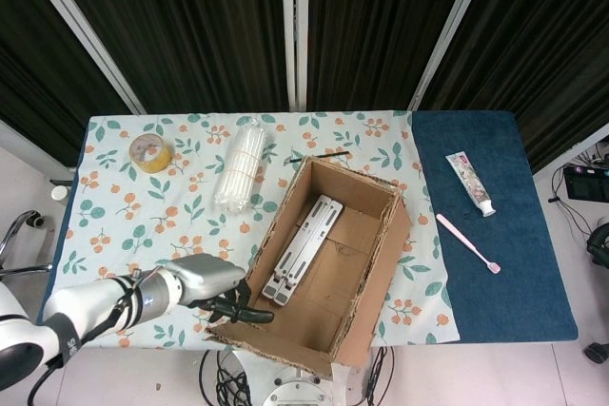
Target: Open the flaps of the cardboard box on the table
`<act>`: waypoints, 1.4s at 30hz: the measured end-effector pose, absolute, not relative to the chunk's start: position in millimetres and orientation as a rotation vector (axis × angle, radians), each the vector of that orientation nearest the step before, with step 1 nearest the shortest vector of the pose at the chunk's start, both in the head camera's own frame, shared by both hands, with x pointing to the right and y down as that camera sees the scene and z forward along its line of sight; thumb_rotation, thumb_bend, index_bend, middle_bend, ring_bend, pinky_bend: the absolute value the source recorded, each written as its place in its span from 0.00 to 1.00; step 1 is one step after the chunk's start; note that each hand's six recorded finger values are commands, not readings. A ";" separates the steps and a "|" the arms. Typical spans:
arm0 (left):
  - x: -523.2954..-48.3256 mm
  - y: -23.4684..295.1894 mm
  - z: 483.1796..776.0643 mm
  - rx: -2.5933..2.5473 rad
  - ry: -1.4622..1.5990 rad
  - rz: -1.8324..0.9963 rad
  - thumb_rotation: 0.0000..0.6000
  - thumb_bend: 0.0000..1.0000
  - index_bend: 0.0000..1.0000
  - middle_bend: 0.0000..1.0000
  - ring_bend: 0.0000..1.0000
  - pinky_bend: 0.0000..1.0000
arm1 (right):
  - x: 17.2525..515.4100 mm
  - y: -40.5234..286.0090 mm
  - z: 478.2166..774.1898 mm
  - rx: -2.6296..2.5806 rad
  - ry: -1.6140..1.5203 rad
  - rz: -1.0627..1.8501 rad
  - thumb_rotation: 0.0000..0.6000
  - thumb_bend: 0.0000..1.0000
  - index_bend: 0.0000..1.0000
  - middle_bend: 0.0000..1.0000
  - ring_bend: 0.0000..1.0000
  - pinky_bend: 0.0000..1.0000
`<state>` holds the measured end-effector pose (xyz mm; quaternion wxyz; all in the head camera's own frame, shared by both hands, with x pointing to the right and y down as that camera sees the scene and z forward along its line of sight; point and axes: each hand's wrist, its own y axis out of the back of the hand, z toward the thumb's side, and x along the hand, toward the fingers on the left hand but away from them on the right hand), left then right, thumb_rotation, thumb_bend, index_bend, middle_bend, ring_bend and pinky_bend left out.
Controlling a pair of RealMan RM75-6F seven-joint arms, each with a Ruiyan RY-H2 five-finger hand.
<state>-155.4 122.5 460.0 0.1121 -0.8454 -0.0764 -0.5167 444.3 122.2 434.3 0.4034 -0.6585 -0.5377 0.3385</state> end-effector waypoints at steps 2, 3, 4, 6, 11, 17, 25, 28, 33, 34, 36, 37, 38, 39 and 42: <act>-157.3 122.5 459.5 -2.485 -0.216 -1.517 0.00 0.00 0.50 0.67 0.19 0.14 | 442.9 123.0 435.0 -1.667 -1.355 0.854 1.00 0.92 0.00 0.00 0.00 0.00; -158.0 122.6 459.3 -2.487 -0.214 -1.517 0.00 0.00 0.50 0.67 0.19 0.14 | 442.7 123.5 435.3 -1.668 -1.354 0.855 1.00 0.92 0.00 0.00 0.00 0.00; -158.7 122.5 459.2 -2.487 -0.213 -1.517 0.00 0.00 0.50 0.66 0.19 0.14 | 442.7 123.9 435.5 -1.668 -1.354 0.856 1.00 0.92 0.00 0.00 0.00 0.00; -159.8 121.3 459.2 -2.489 -0.199 -1.512 0.00 0.00 0.49 0.60 0.20 0.14 | 443.2 124.7 435.2 -1.667 -1.354 0.857 1.00 0.92 0.00 0.00 0.00 0.00; -161.4 107.1 458.8 -2.481 -0.076 -1.464 0.00 0.00 0.33 0.33 0.19 0.15 | 444.1 126.9 433.4 -1.663 -1.348 0.858 1.00 0.92 0.00 0.00 0.00 0.00; -181.2 73.4 462.4 -2.394 0.220 -1.383 0.00 0.02 0.12 0.14 0.11 0.15 | 446.8 130.7 434.9 -1.659 -1.342 0.869 1.00 0.92 0.00 0.00 0.00 0.00; -247.1 34.6 470.4 -2.078 0.692 -1.242 0.07 0.09 0.07 0.07 0.07 0.15 | 459.5 145.4 457.5 -1.588 -1.268 1.006 1.00 0.92 0.00 0.00 0.00 0.00; -284.0 36.5 477.0 -1.894 0.833 -1.198 0.18 0.09 0.06 0.06 0.07 0.15 | 467.8 158.0 476.0 -1.517 -1.212 1.106 1.00 0.92 0.00 0.00 0.00 0.00; -344.3 76.3 504.3 -1.633 0.947 -1.158 0.22 0.09 0.05 0.06 0.07 0.15 | 482.4 190.4 516.2 -1.418 -1.120 1.274 1.00 0.91 0.00 0.00 0.00 0.00; -353.5 87.3 512.3 -1.605 0.944 -1.166 0.22 0.09 0.05 0.06 0.07 0.15 | 484.1 196.5 522.5 -1.411 -1.108 1.298 1.00 0.91 0.00 0.00 0.00 0.00; -375.4 114.6 531.4 -1.557 0.900 -1.217 0.24 0.09 0.05 0.06 0.07 0.15 | 486.8 208.9 535.0 -1.404 -1.091 1.339 1.00 0.91 0.00 0.00 0.00 0.00; -384.4 127.1 539.4 -1.547 0.873 -1.247 0.25 0.09 0.05 0.06 0.07 0.15 | 487.6 213.2 539.3 -1.403 -1.087 1.352 1.00 0.91 0.00 0.00 0.00 0.00; -394.9 143.7 549.5 -1.544 0.846 -1.287 0.25 0.09 0.05 0.06 0.07 0.15 | 488.6 217.8 544.5 -1.401 -1.082 1.367 1.00 0.90 0.00 0.00 0.00 0.00; -401.0 154.5 555.8 -1.546 0.836 -1.312 0.25 0.09 0.05 0.06 0.07 0.15 | 489.3 220.5 548.1 -1.401 -1.081 1.377 1.00 0.90 0.00 0.00 0.00 0.00; -414.0 171.9 567.1 -1.551 0.835 -1.358 0.26 0.09 0.05 0.06 0.07 0.15 | 492.5 224.1 554.7 -1.400 -1.088 1.401 1.00 0.90 0.00 0.00 0.00 0.00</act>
